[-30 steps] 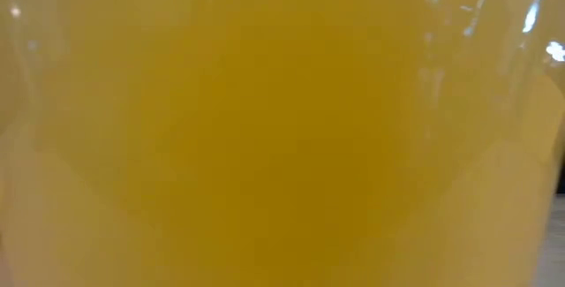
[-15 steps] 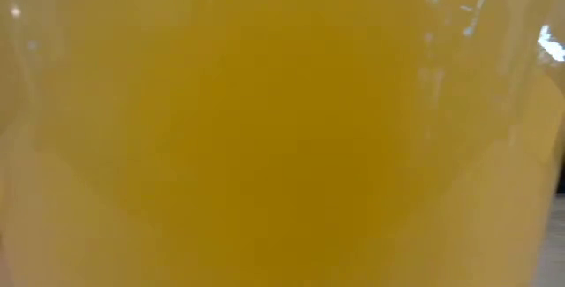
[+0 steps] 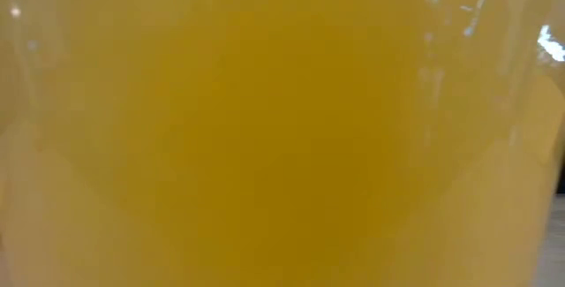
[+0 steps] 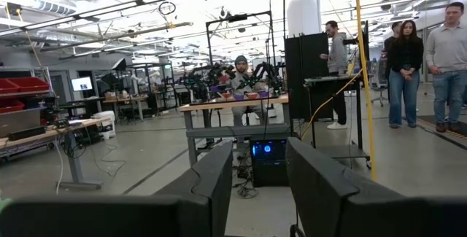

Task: Pick & Place Mini bowls
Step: Stack the red bowl on the red bowl on the shelf

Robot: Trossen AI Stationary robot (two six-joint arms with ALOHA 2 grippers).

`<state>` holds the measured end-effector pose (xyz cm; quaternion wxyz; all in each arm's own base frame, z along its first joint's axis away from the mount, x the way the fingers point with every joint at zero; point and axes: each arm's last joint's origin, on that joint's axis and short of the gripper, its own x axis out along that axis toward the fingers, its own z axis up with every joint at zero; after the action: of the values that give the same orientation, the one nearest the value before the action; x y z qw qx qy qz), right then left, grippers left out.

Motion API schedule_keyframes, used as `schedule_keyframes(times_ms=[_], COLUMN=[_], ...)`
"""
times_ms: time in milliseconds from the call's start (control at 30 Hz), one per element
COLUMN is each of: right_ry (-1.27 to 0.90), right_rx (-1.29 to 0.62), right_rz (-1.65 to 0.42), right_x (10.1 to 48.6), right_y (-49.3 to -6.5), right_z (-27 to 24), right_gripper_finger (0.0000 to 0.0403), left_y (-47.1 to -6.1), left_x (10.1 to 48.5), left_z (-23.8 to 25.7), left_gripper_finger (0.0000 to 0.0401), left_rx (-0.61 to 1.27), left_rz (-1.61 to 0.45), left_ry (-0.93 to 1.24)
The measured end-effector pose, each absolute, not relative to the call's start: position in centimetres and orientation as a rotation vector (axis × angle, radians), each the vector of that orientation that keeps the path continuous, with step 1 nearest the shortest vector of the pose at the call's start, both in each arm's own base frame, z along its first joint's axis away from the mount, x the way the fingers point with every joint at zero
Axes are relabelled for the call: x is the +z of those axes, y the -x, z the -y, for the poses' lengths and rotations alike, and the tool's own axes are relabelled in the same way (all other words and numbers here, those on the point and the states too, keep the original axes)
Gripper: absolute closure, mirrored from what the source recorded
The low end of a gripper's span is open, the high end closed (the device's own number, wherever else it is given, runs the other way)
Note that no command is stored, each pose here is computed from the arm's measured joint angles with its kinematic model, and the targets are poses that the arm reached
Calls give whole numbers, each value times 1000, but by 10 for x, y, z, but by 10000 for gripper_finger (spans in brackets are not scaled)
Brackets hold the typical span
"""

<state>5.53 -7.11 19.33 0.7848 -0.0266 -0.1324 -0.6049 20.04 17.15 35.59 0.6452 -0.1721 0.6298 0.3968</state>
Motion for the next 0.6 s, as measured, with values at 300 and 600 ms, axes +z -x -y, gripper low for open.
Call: schedule_keyframes(times_ms=[300, 600], right_ry=[57, 57], right_rx=[-1305, -1305], right_rz=[286, 285], right_x=[193, 193], right_y=[-55, -55], right_z=[71, 71], right_gripper_finger=[286, 286], left_y=[-235, -251], left_x=[351, 326], left_z=[-106, -13], left_gripper_finger=[250, 261], left_rx=[570, 415], left_rz=[-1373, -1568], left_ry=[596, 635])
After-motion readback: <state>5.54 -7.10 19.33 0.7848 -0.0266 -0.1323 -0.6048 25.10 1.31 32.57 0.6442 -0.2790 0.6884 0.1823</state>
